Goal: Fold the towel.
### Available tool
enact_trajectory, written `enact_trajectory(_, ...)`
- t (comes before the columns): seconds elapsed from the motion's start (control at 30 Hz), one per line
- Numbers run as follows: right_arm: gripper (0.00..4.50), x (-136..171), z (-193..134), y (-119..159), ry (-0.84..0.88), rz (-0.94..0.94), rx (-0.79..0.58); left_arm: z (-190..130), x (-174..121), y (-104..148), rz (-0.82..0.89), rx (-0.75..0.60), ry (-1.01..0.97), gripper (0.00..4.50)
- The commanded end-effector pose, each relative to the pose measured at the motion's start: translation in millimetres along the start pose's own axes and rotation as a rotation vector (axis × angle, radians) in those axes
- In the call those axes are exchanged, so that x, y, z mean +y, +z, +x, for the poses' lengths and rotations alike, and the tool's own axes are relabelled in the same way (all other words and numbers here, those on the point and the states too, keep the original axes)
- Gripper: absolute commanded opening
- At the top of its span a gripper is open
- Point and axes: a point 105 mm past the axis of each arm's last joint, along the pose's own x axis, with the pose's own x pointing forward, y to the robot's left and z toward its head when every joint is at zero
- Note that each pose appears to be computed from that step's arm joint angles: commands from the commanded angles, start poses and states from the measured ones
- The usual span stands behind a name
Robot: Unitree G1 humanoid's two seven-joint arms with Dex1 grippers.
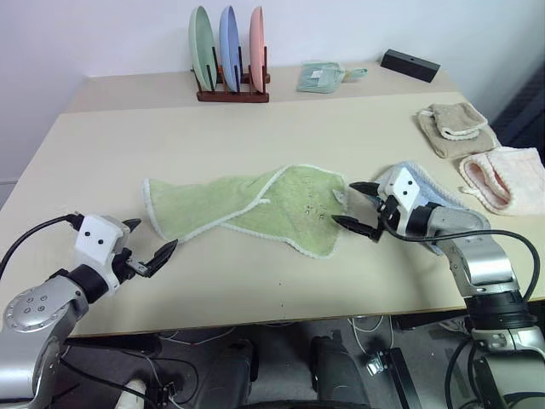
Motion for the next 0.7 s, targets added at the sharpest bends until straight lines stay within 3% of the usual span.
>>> enact_trajectory(0.03, 4.5, -2.9, -0.2, 18.0, -0.002, -0.042, -0.047, -0.6, -2.3, 7.3, 0.027, -0.031, 0.005, 4.42)
enact_trajectory(0.27, 4.5, -2.1, 2.7, 23.8, 0.014, -0.056, -0.054, -1.8, -10.1, 5.3, 0.03, -0.03, -0.006, 4.42)
enact_trajectory(0.53, 4.5, 12.8, 11.6, 23.8, 0.035, -0.044, -0.074, 8.1, -34.4, 4.2, 0.162, 0.021, -0.145, 4.42)
enact_trajectory(0.7, 4.5, 23.2, 16.6, 25.2, 0.037, -0.027, -0.094, 13.2, -24.9, -2.7, 0.277, 0.069, -0.119, 4.42)
